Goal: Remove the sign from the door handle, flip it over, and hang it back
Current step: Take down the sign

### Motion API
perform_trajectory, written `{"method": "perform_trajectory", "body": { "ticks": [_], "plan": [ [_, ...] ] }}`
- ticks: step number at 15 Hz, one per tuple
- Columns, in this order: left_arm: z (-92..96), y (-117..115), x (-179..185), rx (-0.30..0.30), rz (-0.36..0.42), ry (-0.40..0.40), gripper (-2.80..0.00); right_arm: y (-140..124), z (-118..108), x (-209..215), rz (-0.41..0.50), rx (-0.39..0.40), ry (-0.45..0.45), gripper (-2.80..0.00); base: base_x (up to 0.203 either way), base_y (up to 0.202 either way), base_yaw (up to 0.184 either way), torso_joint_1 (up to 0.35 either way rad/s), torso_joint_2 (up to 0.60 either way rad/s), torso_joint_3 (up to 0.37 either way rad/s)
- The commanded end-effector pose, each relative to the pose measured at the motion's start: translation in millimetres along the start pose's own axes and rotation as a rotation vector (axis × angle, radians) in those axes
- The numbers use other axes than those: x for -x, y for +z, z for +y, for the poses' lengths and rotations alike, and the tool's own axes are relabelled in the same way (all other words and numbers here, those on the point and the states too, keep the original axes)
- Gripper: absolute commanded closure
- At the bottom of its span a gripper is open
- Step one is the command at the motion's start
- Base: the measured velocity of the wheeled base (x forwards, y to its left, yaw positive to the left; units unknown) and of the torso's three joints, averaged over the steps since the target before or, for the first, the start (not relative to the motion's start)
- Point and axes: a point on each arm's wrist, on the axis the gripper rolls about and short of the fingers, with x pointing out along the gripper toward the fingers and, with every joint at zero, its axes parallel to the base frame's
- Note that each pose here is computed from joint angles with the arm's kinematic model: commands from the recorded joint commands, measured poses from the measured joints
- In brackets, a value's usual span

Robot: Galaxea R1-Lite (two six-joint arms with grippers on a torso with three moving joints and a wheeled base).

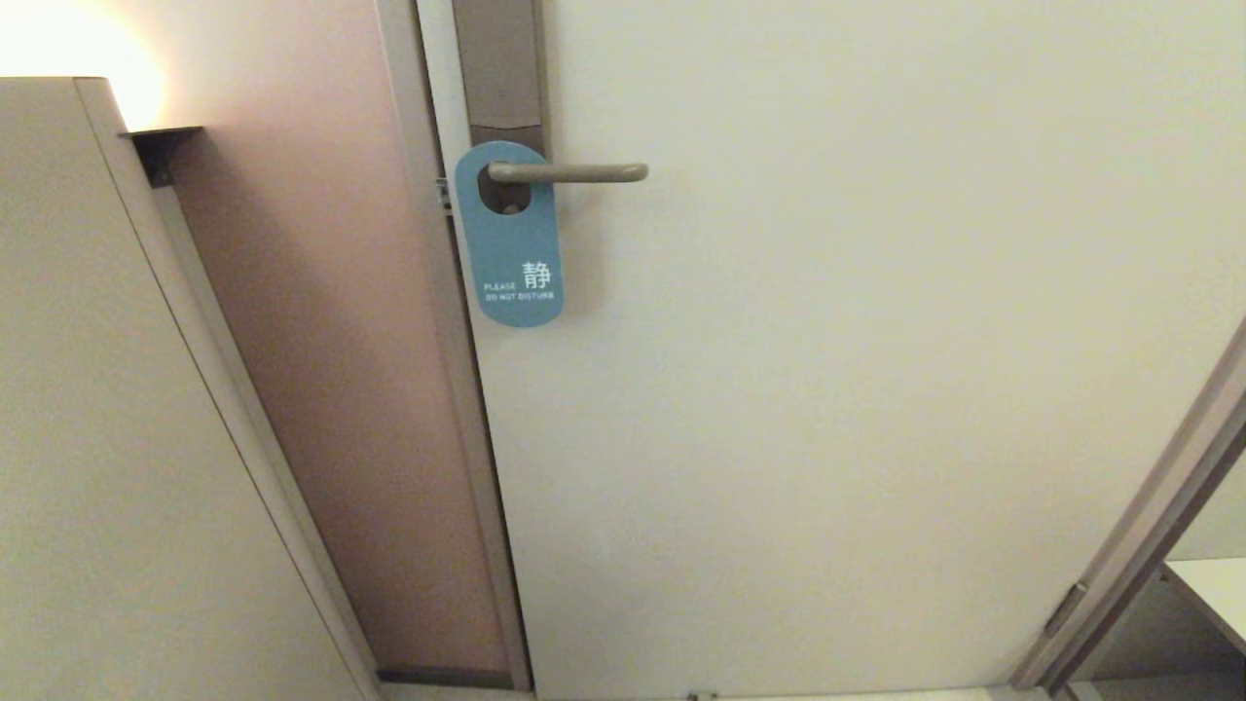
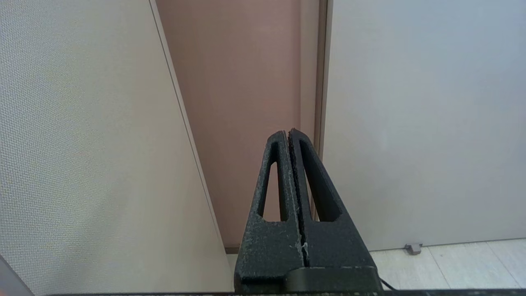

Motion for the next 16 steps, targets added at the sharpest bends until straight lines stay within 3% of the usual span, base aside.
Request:
{"method": "perform_trajectory", "body": {
  "ticks": [1, 6, 9, 11, 14, 16],
  "plan": [
    [0.0, 0, 0, 0.000, 0.001, 0.000, 0.00, 0, 0, 0, 0.001, 0.000, 0.000, 0.00, 0.000, 0.000, 0.000, 0.000, 0.00, 0.000],
    [0.0, 1, 0, -0.003, -0.004, -0.001, 0.00, 0, 0, 0, 0.001, 0.001, 0.000, 0.00, 0.000, 0.000, 0.000, 0.000, 0.00, 0.000],
    [0.0, 4, 0, -0.039, -0.037, -0.006, 0.00, 0, 0, 0, 0.001, 0.001, 0.000, 0.00, 0.000, 0.000, 0.000, 0.000, 0.00, 0.000],
    [-0.7, 23, 5, -0.018, -0.084, -0.066, 0.00, 0, 0, 0, 0.001, 0.001, 0.000, 0.00, 0.000, 0.000, 0.000, 0.000, 0.00, 0.000],
    [-0.3, 57, -3, 0.021, -0.025, -0.138, 0.00, 0, 0, 0, 0.001, 0.001, 0.000, 0.00, 0.000, 0.000, 0.000, 0.000, 0.00, 0.000],
    [1.6, 92, -16, 0.076, 0.001, -0.205, 0.00, 0, 0, 0, 0.001, 0.001, 0.000, 0.00, 0.000, 0.000, 0.000, 0.000, 0.00, 0.000]
  ]
}}
